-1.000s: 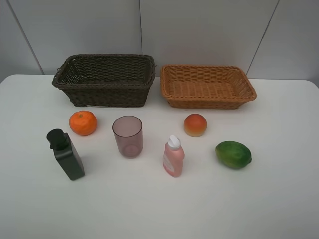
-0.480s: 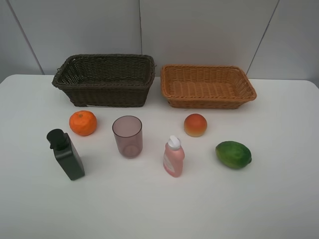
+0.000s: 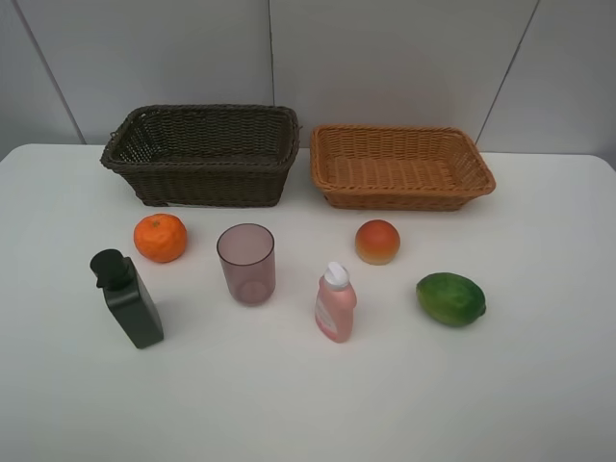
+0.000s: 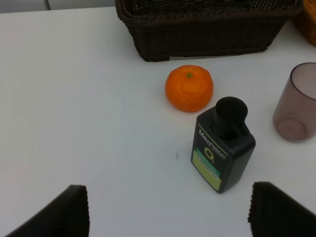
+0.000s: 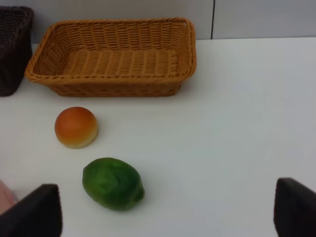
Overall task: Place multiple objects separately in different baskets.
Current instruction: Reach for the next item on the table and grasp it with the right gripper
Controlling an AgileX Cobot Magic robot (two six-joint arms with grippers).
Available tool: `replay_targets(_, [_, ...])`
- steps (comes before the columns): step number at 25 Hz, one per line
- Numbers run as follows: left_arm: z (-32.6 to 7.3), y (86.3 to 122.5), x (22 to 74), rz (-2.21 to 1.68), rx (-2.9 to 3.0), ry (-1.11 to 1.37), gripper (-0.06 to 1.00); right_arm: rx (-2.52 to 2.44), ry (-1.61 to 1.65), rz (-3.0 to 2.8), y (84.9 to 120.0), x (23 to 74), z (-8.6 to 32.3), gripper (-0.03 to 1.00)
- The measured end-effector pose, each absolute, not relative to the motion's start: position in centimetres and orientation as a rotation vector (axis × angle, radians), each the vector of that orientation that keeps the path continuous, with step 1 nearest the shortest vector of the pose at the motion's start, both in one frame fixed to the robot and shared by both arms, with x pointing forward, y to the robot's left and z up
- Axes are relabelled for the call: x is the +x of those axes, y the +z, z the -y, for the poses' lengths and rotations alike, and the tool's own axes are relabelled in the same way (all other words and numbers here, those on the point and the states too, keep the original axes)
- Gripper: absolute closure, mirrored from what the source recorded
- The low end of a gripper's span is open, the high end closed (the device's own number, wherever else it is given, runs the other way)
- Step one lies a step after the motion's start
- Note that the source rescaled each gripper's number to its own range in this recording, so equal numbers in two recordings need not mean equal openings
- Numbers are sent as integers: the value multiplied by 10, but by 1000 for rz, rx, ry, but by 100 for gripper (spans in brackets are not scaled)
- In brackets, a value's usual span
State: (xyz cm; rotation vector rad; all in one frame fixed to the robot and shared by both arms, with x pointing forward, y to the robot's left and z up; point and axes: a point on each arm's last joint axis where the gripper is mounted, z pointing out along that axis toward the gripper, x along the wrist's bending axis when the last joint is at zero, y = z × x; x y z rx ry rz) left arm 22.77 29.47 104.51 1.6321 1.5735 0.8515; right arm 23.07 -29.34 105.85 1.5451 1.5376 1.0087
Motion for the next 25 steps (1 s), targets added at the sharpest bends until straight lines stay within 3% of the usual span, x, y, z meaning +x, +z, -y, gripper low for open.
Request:
replay_targets(11, [-295,1045,228,-1574,1632,851,10,1582,959,-1618,1078,261,293,2])
replay_targets(25, [-295,1045,228,-1574,1632,851,10,1590,730,-2063,1098,370,286,2])
